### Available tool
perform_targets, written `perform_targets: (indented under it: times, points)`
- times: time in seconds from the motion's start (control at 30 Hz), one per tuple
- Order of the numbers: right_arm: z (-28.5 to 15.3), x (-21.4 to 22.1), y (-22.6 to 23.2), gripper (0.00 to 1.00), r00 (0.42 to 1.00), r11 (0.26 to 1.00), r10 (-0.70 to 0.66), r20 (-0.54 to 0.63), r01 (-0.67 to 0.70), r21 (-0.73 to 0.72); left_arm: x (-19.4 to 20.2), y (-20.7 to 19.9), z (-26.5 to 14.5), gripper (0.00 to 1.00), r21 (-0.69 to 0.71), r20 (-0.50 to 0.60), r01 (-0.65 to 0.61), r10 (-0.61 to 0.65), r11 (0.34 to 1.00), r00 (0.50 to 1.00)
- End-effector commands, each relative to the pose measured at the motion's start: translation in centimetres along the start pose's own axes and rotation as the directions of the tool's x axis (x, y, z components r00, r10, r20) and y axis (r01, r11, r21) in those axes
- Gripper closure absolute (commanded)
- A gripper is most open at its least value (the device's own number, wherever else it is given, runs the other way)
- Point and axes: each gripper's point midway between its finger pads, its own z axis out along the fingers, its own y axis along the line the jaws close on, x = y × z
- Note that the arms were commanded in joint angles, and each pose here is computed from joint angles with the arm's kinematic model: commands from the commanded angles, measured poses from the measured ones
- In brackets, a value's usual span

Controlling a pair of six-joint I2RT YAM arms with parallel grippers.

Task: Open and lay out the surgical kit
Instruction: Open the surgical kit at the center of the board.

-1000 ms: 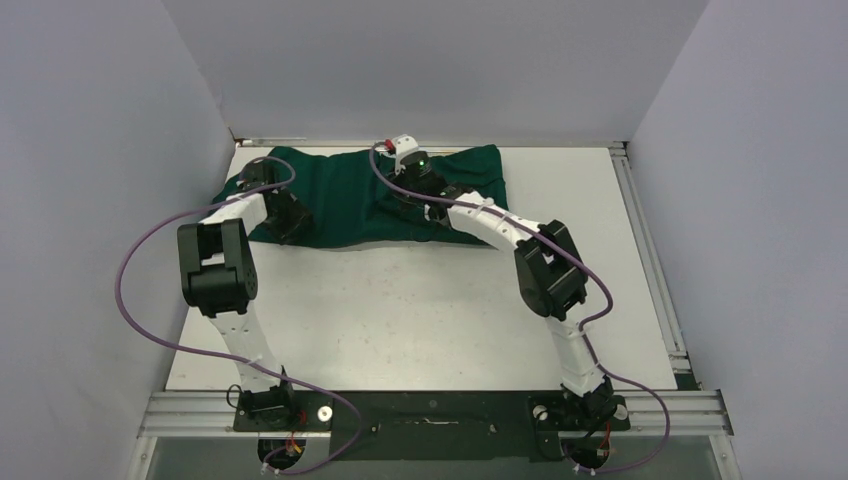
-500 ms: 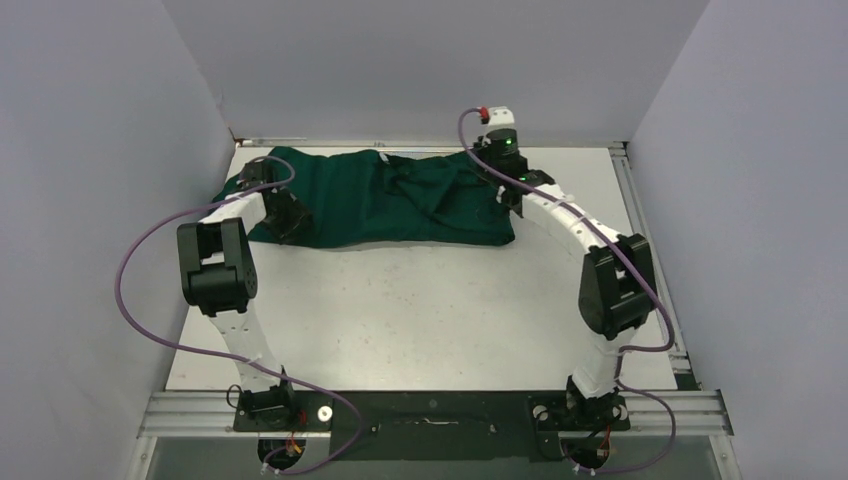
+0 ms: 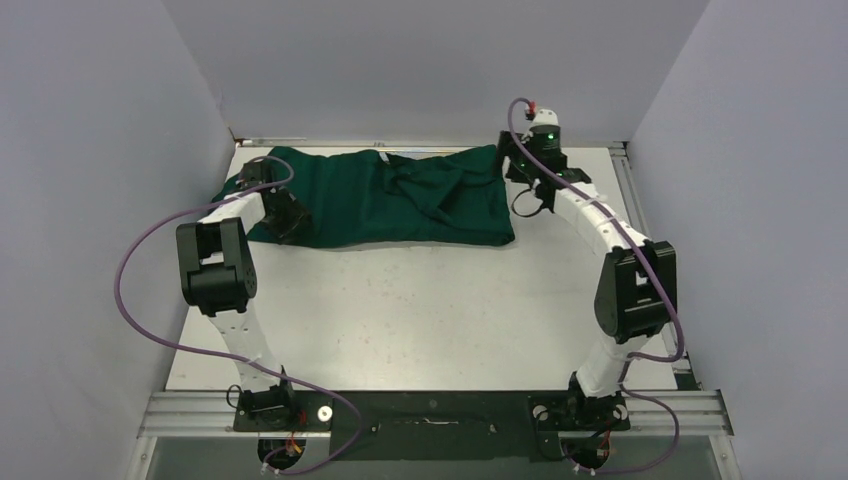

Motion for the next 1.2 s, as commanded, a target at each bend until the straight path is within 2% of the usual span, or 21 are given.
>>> perform_targets:
  times: [0.0,0.07,0.13,0.23,0.37,0.53,0.7,0.77,0.97,1.03,1.17]
  points:
    - [-1.1,-0.3,13.1,0.23,0.988,0.948,0.147,-0.052,-0.155,-0.276,-0.6,1.3,0.6,0.44,-0.046,-0.001,-0.001,0.001,0.999,1.000]
    - [0.1,1.4,14.5,0.21,0.958,0.933,0.258,-0.127,-0.281,-0.226,-0.5,1.3,0.5,0.44,-0.046,-0.002,-0.001,0.001,0.999,1.000]
    - [1.6,3.1,14.8,0.18,0.932,0.926,0.323,-0.166,-0.347,-0.151,-0.4,1.3,0.5,0.44,-0.043,-0.002,0.002,-0.002,0.999,1.000]
    - [3.3,4.6,14.3,0.14,0.920,0.929,0.356,-0.161,-0.367,-0.044,-0.4,1.2,0.5,0.43,-0.039,-0.004,0.002,-0.002,0.999,1.000]
    - [4.6,5.0,13.7,0.12,0.922,0.932,0.363,-0.139,-0.362,0.029,-0.3,1.3,0.4,0.42,-0.037,-0.004,-0.002,0.002,0.999,1.000]
    - [6.2,4.6,14.2,0.11,0.929,0.934,0.355,-0.106,-0.358,-0.014,-0.4,1.1,0.5,0.42,-0.030,-0.004,-0.003,0.002,1.000,1.000]
    - [7.6,4.7,15.1,0.18,0.934,0.934,0.344,-0.094,-0.351,-0.069,-0.5,1.0,0.6,0.41,-0.029,-0.003,-0.003,0.003,1.000,1.000]
    - [7.9,5.0,15.1,0.24,0.933,0.934,0.344,-0.106,-0.352,-0.064,-0.5,0.9,0.6,0.41,-0.027,-0.004,-0.004,0.003,1.000,1.000]
    - [8.5,5.4,14.2,0.57,0.931,0.936,0.345,-0.120,-0.351,-0.026,-0.6,0.9,0.6,0.41,-0.029,-0.005,-0.003,0.003,1.000,1.000]
    - [8.4,4.9,13.7,0.71,0.939,0.943,0.329,-0.104,-0.332,-0.009,-0.6,1.0,0.6,0.41,-0.029,-0.005,-0.006,0.005,1.000,1.000]
    - [7.5,2.7,12.4,0.92,0.973,0.973,0.230,-0.029,-0.229,0.033,-0.6,0.9,0.6,0.41,-0.030,-0.002,-0.006,0.006,1.000,1.000]
